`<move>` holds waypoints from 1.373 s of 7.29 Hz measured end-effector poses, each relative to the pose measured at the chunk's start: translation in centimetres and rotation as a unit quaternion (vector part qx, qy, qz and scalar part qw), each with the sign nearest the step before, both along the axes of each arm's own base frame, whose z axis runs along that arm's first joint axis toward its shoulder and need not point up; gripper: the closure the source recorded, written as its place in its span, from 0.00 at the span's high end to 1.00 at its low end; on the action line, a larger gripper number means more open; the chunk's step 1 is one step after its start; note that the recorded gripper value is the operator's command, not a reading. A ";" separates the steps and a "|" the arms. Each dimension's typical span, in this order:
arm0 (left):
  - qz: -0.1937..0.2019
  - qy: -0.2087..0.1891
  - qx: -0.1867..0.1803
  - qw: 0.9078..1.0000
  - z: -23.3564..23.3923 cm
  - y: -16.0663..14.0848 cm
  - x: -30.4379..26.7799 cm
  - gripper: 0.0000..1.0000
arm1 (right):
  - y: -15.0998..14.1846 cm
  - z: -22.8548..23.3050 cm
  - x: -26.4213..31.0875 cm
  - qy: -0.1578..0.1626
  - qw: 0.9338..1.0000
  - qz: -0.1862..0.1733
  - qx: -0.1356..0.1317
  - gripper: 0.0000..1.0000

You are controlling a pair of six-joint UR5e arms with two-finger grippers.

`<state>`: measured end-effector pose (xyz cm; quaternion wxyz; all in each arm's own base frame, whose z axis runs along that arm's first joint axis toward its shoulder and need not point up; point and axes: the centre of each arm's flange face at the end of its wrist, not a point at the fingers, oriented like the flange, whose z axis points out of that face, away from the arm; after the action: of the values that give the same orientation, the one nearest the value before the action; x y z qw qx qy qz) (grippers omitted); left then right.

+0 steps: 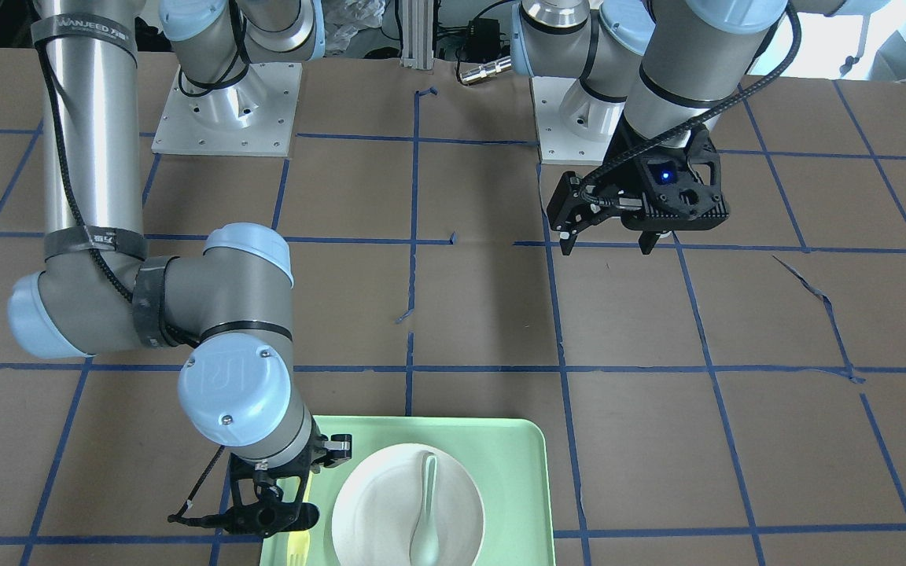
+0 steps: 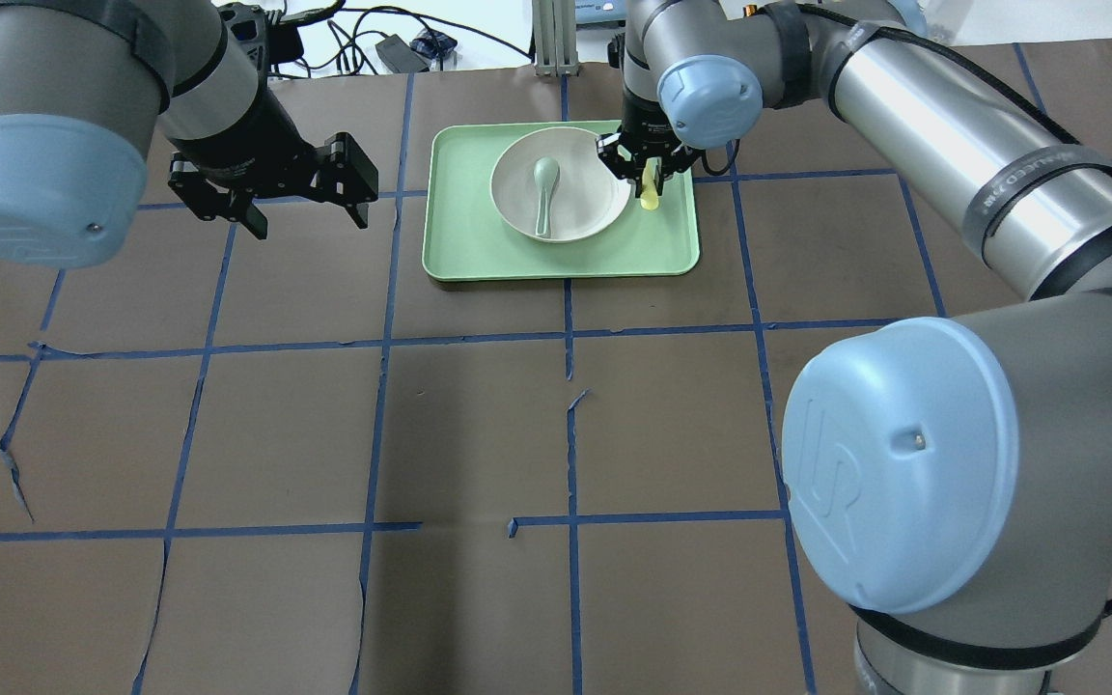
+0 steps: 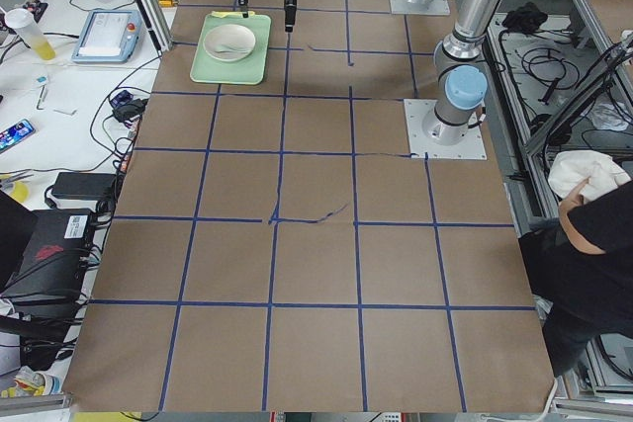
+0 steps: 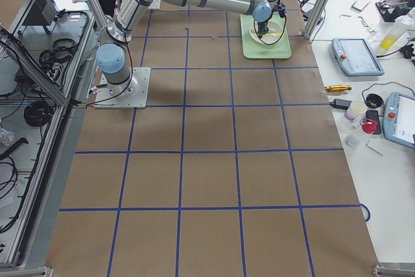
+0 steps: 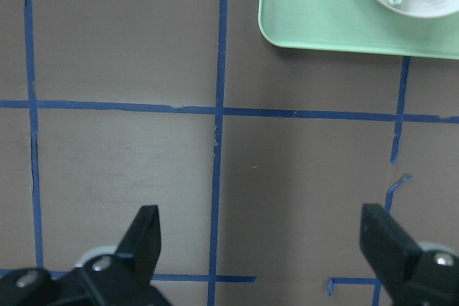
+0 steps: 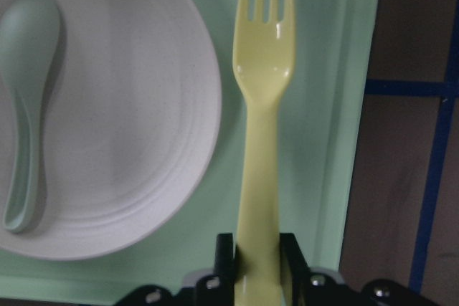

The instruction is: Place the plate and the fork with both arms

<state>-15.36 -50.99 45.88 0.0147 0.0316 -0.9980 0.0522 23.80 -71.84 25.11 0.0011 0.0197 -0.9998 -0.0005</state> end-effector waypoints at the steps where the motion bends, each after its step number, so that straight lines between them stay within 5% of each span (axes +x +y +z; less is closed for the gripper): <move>1: 0.000 0.000 0.000 1.000 0.0 0.0 0.0 1.00 | -0.3 -1.4 -0.7 -0.001 1.000 -0.003 -0.004 0.06; 4: 0.000 0.000 0.000 1.000 0.0 0.0 0.0 1.00 | -0.8 -5.3 -1.0 -0.007 1.000 0.006 -0.014 0.14; 5: 0.000 0.000 0.000 1.000 0.0 0.0 0.0 1.00 | -0.7 -5.6 -1.0 -0.007 1.000 0.007 -0.014 0.99; 8: 0.000 0.000 0.000 1.000 0.0 0.1 0.0 1.00 | -0.3 -4.3 -1.0 -0.009 1.000 0.004 -0.022 1.00; 10: 0.000 0.000 0.000 1.000 0.1 0.1 0.0 1.00 | 1.6 1.3 -1.6 -0.007 0.999 0.006 -0.040 1.00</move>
<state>-15.34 -50.89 45.94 0.0147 0.0316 -0.9980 0.0523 22.22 -70.22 26.46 -0.0050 0.0254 -0.9989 0.0394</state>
